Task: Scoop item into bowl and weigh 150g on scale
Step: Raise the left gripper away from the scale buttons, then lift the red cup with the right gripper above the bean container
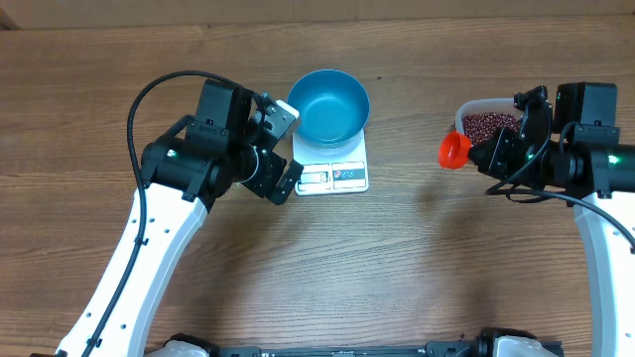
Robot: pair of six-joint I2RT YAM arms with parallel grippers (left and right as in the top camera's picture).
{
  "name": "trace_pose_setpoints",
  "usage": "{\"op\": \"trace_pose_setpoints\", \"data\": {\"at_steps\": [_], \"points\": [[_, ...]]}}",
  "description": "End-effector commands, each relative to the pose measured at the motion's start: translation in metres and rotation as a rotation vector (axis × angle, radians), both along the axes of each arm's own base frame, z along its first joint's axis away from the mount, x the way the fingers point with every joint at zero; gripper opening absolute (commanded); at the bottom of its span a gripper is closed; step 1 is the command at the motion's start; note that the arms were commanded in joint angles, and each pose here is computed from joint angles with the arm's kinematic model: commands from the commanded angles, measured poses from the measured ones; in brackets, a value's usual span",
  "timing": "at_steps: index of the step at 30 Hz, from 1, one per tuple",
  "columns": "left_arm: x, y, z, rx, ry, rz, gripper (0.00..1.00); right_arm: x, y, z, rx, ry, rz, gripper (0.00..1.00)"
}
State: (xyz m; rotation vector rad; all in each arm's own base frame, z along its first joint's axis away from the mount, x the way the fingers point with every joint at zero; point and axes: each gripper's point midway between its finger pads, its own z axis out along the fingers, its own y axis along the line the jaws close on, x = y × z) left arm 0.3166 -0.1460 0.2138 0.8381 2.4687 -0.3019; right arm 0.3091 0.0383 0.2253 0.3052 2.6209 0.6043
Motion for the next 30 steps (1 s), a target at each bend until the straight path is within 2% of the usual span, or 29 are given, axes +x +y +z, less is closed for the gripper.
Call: {"op": "trace_pose_setpoints", "data": {"at_steps": [1,25,30], "points": [[-0.001,-0.009,0.016,-0.036,-0.049,-0.090,0.99,0.005,-0.002,0.016,-0.011,-0.053,-0.001,0.04],[-0.001,-0.009,0.015,-0.057,-0.026,-0.039,1.00,0.003,-0.002,0.016,-0.029,-0.060,0.029,0.04],[-0.001,-0.009,0.015,-0.057,-0.026,-0.039,1.00,0.016,-0.016,0.040,-0.108,-0.115,0.002,0.04]]}}
